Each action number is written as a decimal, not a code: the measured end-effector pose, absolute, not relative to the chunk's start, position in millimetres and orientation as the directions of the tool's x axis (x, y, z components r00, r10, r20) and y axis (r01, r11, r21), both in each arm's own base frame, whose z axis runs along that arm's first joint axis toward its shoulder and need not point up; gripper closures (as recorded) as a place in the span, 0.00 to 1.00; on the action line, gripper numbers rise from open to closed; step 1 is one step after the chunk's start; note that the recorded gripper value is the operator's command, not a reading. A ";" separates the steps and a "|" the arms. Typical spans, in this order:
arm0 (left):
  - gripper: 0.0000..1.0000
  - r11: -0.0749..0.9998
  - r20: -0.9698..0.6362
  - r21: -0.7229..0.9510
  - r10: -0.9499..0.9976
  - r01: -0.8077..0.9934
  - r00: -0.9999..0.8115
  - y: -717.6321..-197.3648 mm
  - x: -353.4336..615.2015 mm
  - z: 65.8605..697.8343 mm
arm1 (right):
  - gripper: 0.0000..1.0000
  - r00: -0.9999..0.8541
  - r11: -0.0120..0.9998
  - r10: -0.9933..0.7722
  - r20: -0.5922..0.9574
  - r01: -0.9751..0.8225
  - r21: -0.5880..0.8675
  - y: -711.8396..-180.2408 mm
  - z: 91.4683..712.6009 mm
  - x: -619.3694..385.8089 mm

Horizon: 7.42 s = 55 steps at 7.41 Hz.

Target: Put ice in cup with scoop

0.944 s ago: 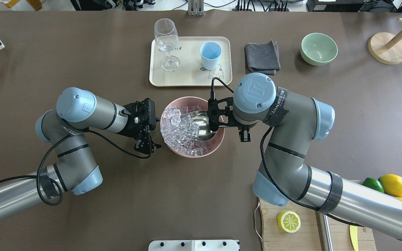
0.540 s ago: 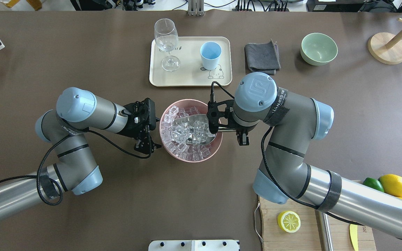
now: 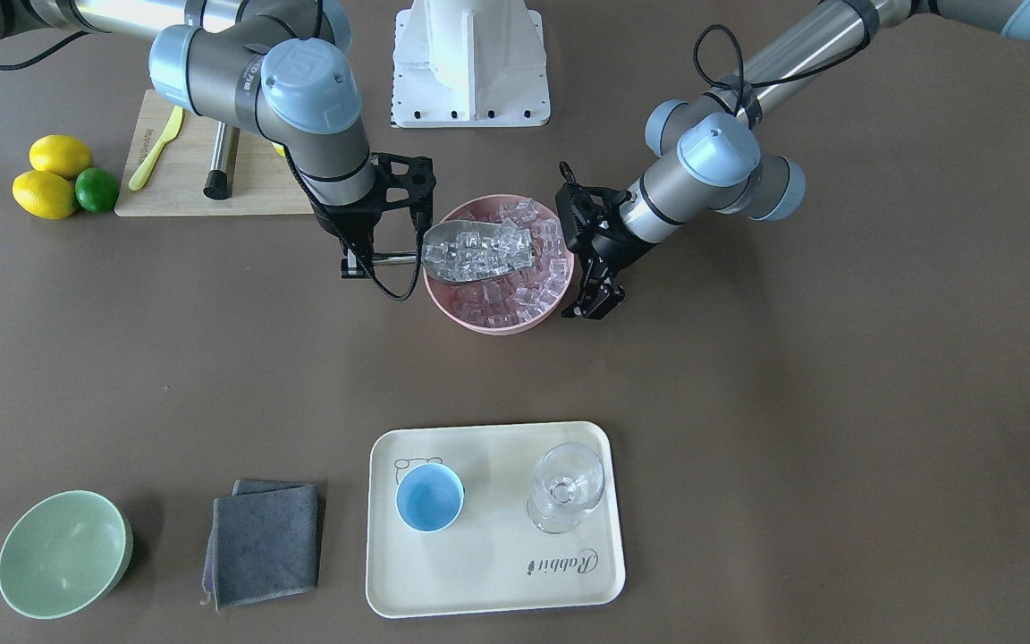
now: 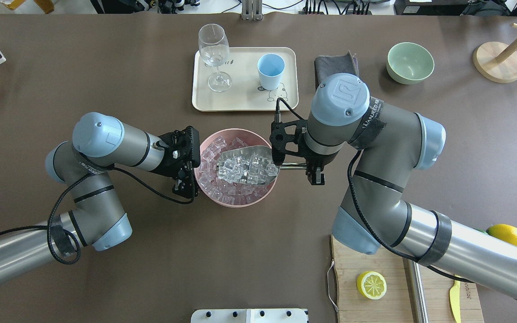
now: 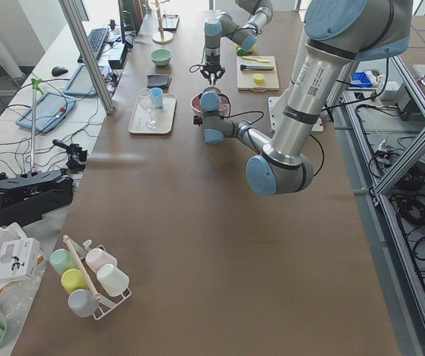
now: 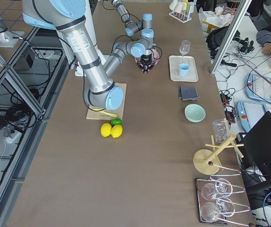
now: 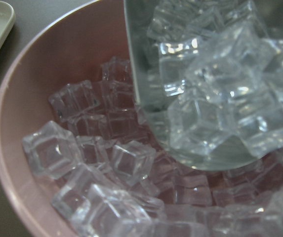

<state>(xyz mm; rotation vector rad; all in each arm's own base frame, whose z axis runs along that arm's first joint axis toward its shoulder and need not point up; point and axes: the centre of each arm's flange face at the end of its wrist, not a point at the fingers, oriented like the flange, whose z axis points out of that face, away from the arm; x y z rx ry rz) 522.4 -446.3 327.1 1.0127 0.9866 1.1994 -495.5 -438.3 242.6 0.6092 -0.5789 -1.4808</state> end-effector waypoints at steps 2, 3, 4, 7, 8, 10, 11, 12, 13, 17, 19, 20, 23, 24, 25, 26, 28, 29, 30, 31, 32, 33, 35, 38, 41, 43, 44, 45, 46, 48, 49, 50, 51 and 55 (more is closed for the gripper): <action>0.01 0.083 -0.059 0.965 0.993 -0.249 0.102 -446.3 522.4 327.1 | 1.00 0.024 0.020 -1.000 0.004 0.721 0.692 -442.2 233.0 -472.8; 0.01 0.082 -0.059 0.965 0.993 -0.248 0.102 -446.2 522.3 326.7 | 1.00 0.037 0.041 -0.999 0.021 0.721 0.691 -445.6 233.6 -461.9; 0.01 0.081 -0.058 0.965 0.993 -0.248 0.101 -446.6 521.3 326.4 | 1.00 0.067 0.084 -0.996 0.052 0.724 0.685 -450.9 235.9 -448.0; 0.01 0.058 -0.036 0.966 0.995 -0.253 0.091 -450.9 507.7 333.4 | 1.00 0.251 0.350 -0.937 0.244 0.687 0.637 -479.8 256.2 -398.2; 0.01 0.054 -0.034 0.966 0.996 -0.254 0.083 -452.8 502.5 336.0 | 1.00 0.321 0.451 -0.892 0.318 0.656 0.605 -487.6 263.1 -385.1; 0.01 0.036 -0.020 0.965 0.998 -0.258 0.065 -459.2 490.4 342.5 | 1.00 0.438 0.612 -0.791 0.427 0.580 0.538 -498.2 271.3 -373.0; 0.01 0.028 -0.013 0.966 0.998 -0.258 0.059 -461.3 485.5 343.6 | 1.00 0.488 0.677 -0.736 0.470 0.549 0.490 -505.0 281.1 -374.3; 0.01 0.027 -0.014 0.966 0.999 -0.257 0.050 -463.0 480.1 343.7 | 1.00 0.526 0.722 -0.691 0.495 0.526 0.449 -514.5 290.2 -373.5; 0.01 0.028 -0.019 0.967 0.999 -0.255 0.041 -463.2 473.0 346.6 | 1.00 0.551 0.754 -0.656 0.516 0.507 0.417 -529.3 298.2 -366.3; 0.01 0.049 -0.050 0.965 0.999 -0.258 0.001 -465.5 451.0 337.3 | 1.00 0.568 0.800 -0.596 0.567 0.482 0.358 -601.9 279.4 -376.3; 0.01 0.077 -0.084 0.949 0.996 -0.305 -0.010 -464.2 433.1 312.1 | 1.00 0.572 0.803 -0.592 0.568 0.484 0.349 -617.6 260.4 -387.9; 0.01 0.068 -0.079 0.935 0.997 -0.348 -0.018 -460.9 424.8 296.8 | 1.00 0.576 0.805 -0.587 0.569 0.487 0.338 -621.6 253.1 -392.0; 0.01 0.084 -0.099 0.890 0.995 -0.448 -0.010 -454.5 404.8 274.7 | 1.00 0.582 0.790 -0.600 0.549 0.537 0.295 -619.0 241.1 -396.6; 0.01 0.103 -0.118 0.873 0.993 -0.476 -0.002 -455.2 397.6 274.3 | 1.00 0.585 0.779 -0.613 0.531 0.559 0.284 -616.1 235.6 -399.6; 0.01 0.111 -0.126 0.851 0.992 -0.513 0.005 -459.9 385.5 276.7 | 1.00 0.585 0.770 -0.624 0.518 0.574 0.280 -613.3 232.2 -402.6; 0.01 0.135 -0.144 0.822 0.989 -0.554 0.027 -469.5 362.5 282.2 | 1.00 0.581 0.758 -0.638 0.505 0.590 0.278 -610.7 231.7 -405.9; 0.01 0.205 -0.191 0.777 0.978 -0.595 0.087 -481.8 319.6 309.4 | 1.00 0.569 0.735 -0.663 0.486 0.620 0.277 -609.4 232.0 -409.7; 0.01 0.242 -0.211 0.761 0.970 -0.602 0.123 -491.1 301.6 321.8 | 1.00 0.562 0.721 -0.676 0.476 0.636 0.275 -610.0 228.8 -411.7; 0.01 0.282 -0.229 0.746 0.959 -0.603 0.165 -501.3 281.5 333.6 | 1.00 0.556 0.710 -0.686 0.469 0.650 0.269 -610.8 224.5 -413.6; 0.01 0.327 -0.250 0.728 0.945 -0.602 0.212 -514.2 261.3 346.6 | 1.00 0.549 0.698 -0.698 0.460 0.664 0.267 -612.6 223.1 -415.1; 0.01 0.388 -0.279 0.706 0.921 -0.592 0.271 -530.9 238.4 360.1 | 1.00 0.544 0.690 -0.706 0.453 0.674 0.266 -614.0 223.8 -416.1; 0.01 0.477 -0.333 0.673 0.878 -0.566 0.344 -544.1 217.5 371.6 | 1.00 0.539 0.682 -0.713 0.449 0.683 0.262 -615.2 224.9 -417.1; 0.01 0.670 -0.469 0.582 0.740 -0.462 0.482 -563.9 167.1 395.8 | 1.00 0.532 0.670 -0.719 0.446 0.700 0.245 -617.6 225.1 -418.9; 0.01 0.840 -0.619 0.423 0.543 -0.340 0.568 -582.1 83.3 456.3 | 1.00 0.531 0.664 -0.720 0.447 0.714 0.221 -624.4 225.3 -425.6; 0.01 0.934 -0.674 0.284 0.356 -0.217 0.647 -565.9 -3.7 532.6 | 1.00 0.522 0.650 -0.726 0.447 0.733 0.200 -623.3 216.6 -423.8; 0.01 0.977 -0.702 0.170 0.211 -0.128 0.680 -538.6 -60.0 597.7 | 1.00 0.524 0.644 -0.730 0.440 0.742 0.186 -622.7 208.1 -422.1; 0.01 0.987 -0.711 0.126 0.163 -0.105 0.684 -531.1 -73.7 622.0 | 1.00 0.524 0.640 -0.734 0.432 0.747 0.182 -623.0 207.9 -421.6; 0.01 0.990 -0.714 0.107 0.143 -0.096 0.685 -528.1 -78.4 631.9 | 1.00 0.526 0.636 -0.736 0.426 0.752 0.171 -623.1 208.1 -420.6; 0.01 0.991 -0.716 0.100 0.136 -0.092 0.685 -527.1 -80.3 635.2 | 1.00 0.525 0.630 -0.740 0.420 0.760 0.159 -624.3 211.1 -420.8; 0.01 0.991 -0.716 0.096 0.131 -0.090 0.686 -525.8 -82.8 638.7 | 1.00 0.517 0.615 -0.750 0.412 0.774 0.148 -625.7 214.5 -421.3; 0.01 0.992 -0.716 0.094 0.130 -0.089 0.686 -525.4 -83.4 639.8 | 1.00 0.513 0.610 -0.753 0.411 0.779 0.145 -627.0 211.2 -422.2; 0.01 0.992 -0.715 0.094 0.129 -0.089 0.687 -525.3 -83.6 640.1 | 1.00 0.510 0.605 -0.756 0.411 0.783 0.141 -627.7 205.6 -422.2; 0.01 0.992 -0.715 0.094 0.130 -0.090 0.687 -525.2 -83.8 640.4 | 1.00 0.508 0.602 -0.758 0.410 0.786 0.139 -628.4 200.2 -422.1; 0.01 0.992 -0.715 0.092 0.130 -0.091 0.687 -525.2 -83.2 641.3 | 1.00 0.512 0.589 -0.762 0.397 0.802 0.096 -639.0 197.6 -427.8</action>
